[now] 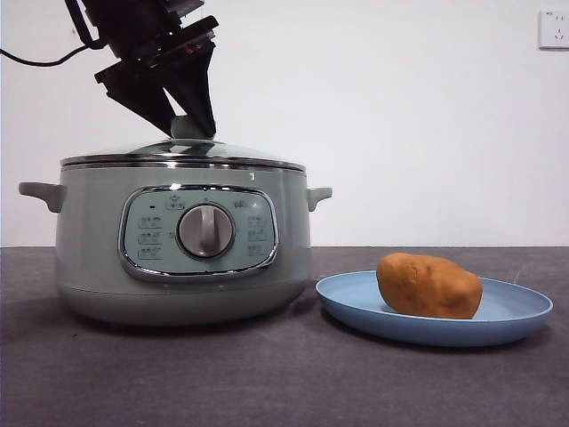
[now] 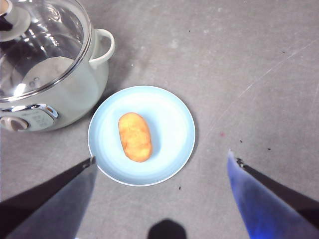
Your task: Take the potato out from the steamer,put the potato on the plate,close the lid
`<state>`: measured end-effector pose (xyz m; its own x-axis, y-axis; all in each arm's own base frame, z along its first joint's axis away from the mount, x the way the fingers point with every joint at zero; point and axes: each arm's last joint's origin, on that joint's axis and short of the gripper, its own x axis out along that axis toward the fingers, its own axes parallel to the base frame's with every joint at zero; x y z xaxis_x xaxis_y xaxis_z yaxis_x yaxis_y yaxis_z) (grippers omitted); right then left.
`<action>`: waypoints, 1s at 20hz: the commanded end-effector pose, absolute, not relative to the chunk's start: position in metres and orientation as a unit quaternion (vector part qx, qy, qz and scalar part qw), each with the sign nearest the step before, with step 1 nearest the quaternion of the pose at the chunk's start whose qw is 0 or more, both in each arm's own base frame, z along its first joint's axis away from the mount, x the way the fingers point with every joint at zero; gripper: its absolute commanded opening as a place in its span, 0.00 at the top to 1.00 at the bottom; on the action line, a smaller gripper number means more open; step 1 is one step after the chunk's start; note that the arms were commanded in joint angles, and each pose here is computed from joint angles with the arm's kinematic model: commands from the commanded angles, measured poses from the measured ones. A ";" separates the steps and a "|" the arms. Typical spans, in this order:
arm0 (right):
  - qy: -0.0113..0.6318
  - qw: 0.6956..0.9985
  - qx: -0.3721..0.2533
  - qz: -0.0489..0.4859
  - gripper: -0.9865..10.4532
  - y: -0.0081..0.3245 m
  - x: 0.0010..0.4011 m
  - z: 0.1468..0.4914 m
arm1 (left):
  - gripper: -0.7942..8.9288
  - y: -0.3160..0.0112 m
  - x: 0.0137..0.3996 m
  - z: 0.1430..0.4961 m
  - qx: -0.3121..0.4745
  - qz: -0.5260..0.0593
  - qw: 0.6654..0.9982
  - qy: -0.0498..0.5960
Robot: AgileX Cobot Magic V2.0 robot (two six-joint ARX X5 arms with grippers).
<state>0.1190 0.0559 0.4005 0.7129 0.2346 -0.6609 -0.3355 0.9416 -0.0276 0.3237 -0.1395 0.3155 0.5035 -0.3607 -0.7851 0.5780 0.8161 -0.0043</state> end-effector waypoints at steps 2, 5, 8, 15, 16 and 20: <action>0.343 0.923 -0.076 0.154 0.53 0.056 0.119 0.400 | 0.93 -0.134 0.329 0.301 0.132 -0.262 0.850 0.438; 0.344 0.923 -0.075 0.154 0.53 0.056 0.119 0.400 | 0.91 -0.135 0.328 0.302 0.114 -0.272 0.849 0.438; 0.344 0.923 -0.075 0.155 0.53 0.056 0.119 0.400 | 0.43 -0.135 0.329 0.302 0.087 -0.257 0.854 0.445; 0.344 0.923 -0.075 0.155 0.53 0.056 0.119 0.400 | 0.39 -0.135 0.328 0.306 0.081 -0.255 0.859 0.437; 0.344 0.923 -0.075 0.155 0.53 0.056 0.119 0.400 | 0.39 -0.134 0.325 0.311 0.080 -0.256 0.863 0.428; 0.341 0.924 -0.074 0.157 0.53 0.056 0.120 0.401 | 0.39 -0.126 0.305 0.354 0.074 -0.262 0.890 0.367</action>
